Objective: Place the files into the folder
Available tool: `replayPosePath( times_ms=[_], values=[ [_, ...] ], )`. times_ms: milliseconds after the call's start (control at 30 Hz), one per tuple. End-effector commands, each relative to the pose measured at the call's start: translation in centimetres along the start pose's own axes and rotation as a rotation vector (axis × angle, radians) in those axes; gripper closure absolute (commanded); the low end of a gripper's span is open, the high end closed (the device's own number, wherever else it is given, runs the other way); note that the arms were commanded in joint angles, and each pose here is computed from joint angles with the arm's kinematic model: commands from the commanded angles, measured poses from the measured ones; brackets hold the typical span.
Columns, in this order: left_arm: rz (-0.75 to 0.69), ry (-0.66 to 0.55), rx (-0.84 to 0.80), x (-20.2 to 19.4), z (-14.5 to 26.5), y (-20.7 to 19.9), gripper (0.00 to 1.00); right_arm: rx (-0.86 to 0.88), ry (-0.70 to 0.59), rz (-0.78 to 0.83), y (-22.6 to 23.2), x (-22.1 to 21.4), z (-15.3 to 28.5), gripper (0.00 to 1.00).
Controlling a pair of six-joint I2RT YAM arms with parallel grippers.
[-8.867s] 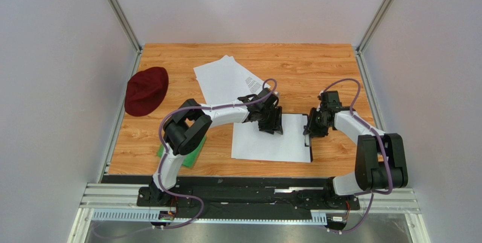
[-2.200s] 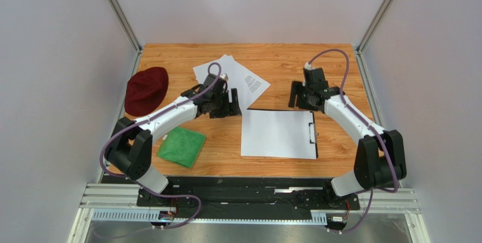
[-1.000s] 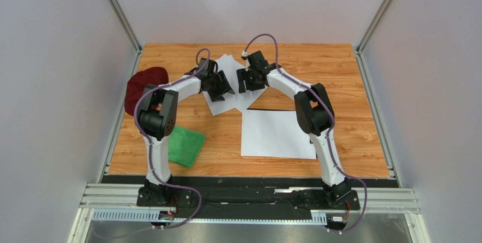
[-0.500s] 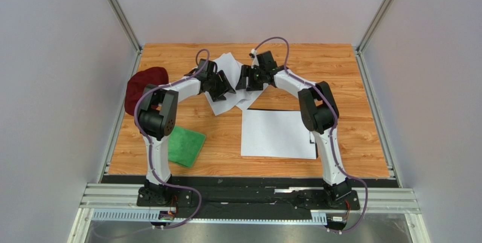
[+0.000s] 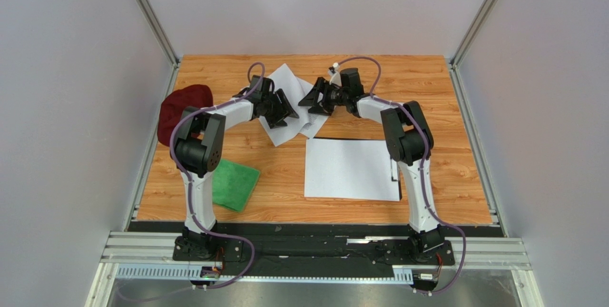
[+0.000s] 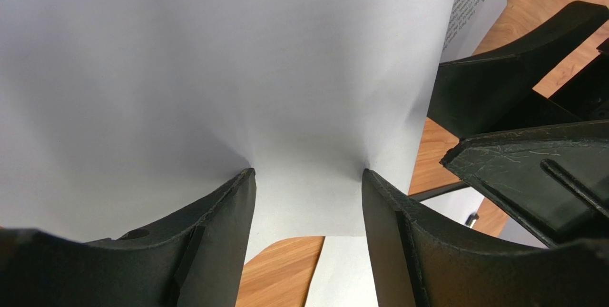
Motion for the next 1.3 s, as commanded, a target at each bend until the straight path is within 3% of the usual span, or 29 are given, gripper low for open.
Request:
replayPosePath(
  times_ms=[0,533,700,1267],
  values=[
    [-0.009,0.023,0.027,-0.8,0.1,0.6,0.34,0.102,-0.009,0.074,2.1,1.1,-0.8,0.28],
    [0.007,0.012,0.050,-0.5,0.6,2.1,0.34,0.167,0.047,0.133,2.3,3.1,-2.7,0.27],
    [0.017,0.016,0.045,-0.6,0.5,2.4,0.34,0.256,0.044,0.095,3.7,2.6,-1.6,0.26],
    [0.019,0.014,0.036,-0.6,0.6,2.5,0.34,0.289,0.008,-0.094,4.2,-1.1,1.4,0.25]
  ],
)
Point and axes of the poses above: each gripper's point midway between its finger pads, its own z axis back along the fingers, its own y axis along the line the jaws close on, x = y × z, the point moved 10 cm from there along z, back along the fingers, and after that the axes turned 7 degrees about -z, right-handed, at the moved point
